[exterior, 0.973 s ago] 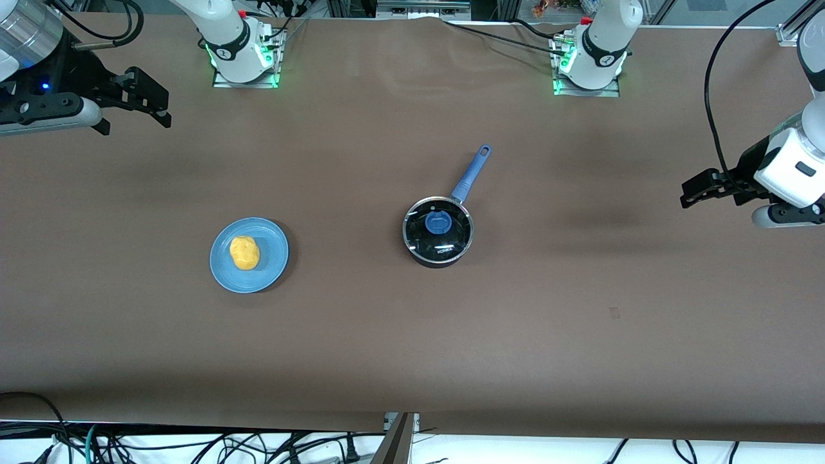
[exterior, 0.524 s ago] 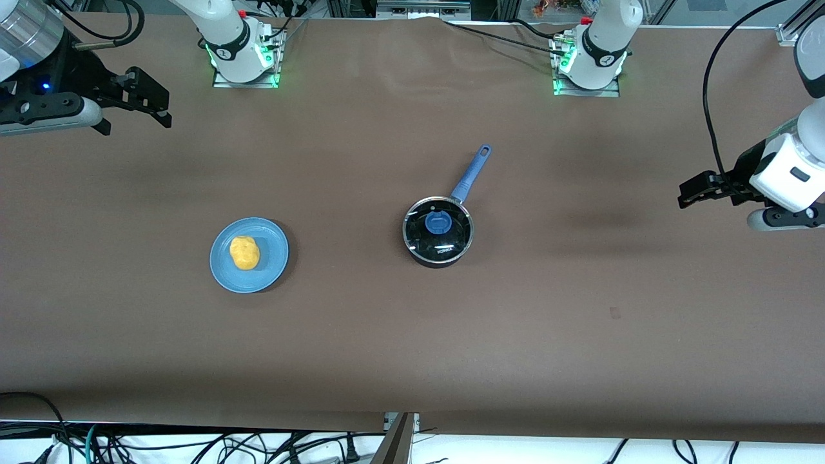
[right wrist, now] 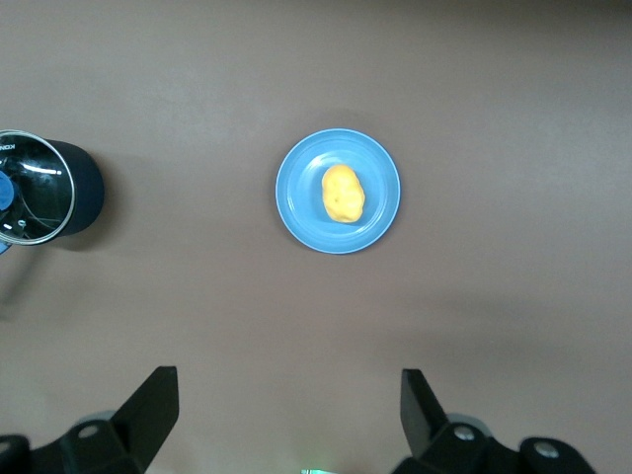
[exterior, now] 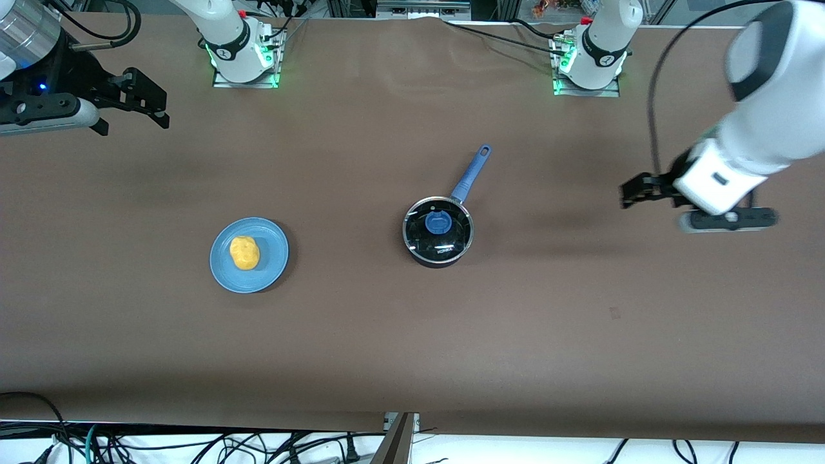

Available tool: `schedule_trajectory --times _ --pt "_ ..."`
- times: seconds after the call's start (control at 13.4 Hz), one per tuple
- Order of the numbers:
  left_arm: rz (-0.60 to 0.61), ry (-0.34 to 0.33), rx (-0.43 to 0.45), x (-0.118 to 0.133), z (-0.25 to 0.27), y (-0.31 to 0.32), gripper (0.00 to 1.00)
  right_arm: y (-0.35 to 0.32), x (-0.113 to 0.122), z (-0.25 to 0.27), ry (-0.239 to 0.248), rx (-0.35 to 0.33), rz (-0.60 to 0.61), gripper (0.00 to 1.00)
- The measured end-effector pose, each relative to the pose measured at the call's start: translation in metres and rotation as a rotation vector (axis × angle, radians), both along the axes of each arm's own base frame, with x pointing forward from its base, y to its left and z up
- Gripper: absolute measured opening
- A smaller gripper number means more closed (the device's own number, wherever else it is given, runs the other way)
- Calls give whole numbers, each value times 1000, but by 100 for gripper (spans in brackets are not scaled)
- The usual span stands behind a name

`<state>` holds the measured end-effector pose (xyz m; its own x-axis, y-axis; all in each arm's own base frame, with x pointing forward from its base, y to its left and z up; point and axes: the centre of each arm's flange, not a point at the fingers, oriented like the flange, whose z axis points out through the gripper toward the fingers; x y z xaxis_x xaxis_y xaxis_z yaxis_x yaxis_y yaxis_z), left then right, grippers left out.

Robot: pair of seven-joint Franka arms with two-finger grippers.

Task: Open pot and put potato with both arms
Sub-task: 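Move the left gripper over the pot and lower onto the lid knob, then grasp the blue lid knob with the left gripper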

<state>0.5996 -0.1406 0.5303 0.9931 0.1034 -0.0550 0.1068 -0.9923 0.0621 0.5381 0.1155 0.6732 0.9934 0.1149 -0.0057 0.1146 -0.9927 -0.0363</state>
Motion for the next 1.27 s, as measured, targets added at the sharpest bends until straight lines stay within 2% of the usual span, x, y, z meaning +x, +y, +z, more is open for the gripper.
schedule_trajectory --times 0.22,0.6,0.9,1.12,1.27 --pt "10 -26 -30 -6 -29 -93 100 -1 0 0 0 -1 -2 100" --pt "54 -34 -84 -25 -111 -221 100 -1 1 -1 0 -1 -3 100" --pt "33 -44 -115 -35 -178 -273 100 -2 1 -1 0 -2 -3 100" --pt "4 -30 -67 -46 -222 -292 100 -2 1 -1 0 -2 -3 100" --pt "-10 -31 -45 -47 -233 -292 100 -2 1 -1 0 -2 -3 100"
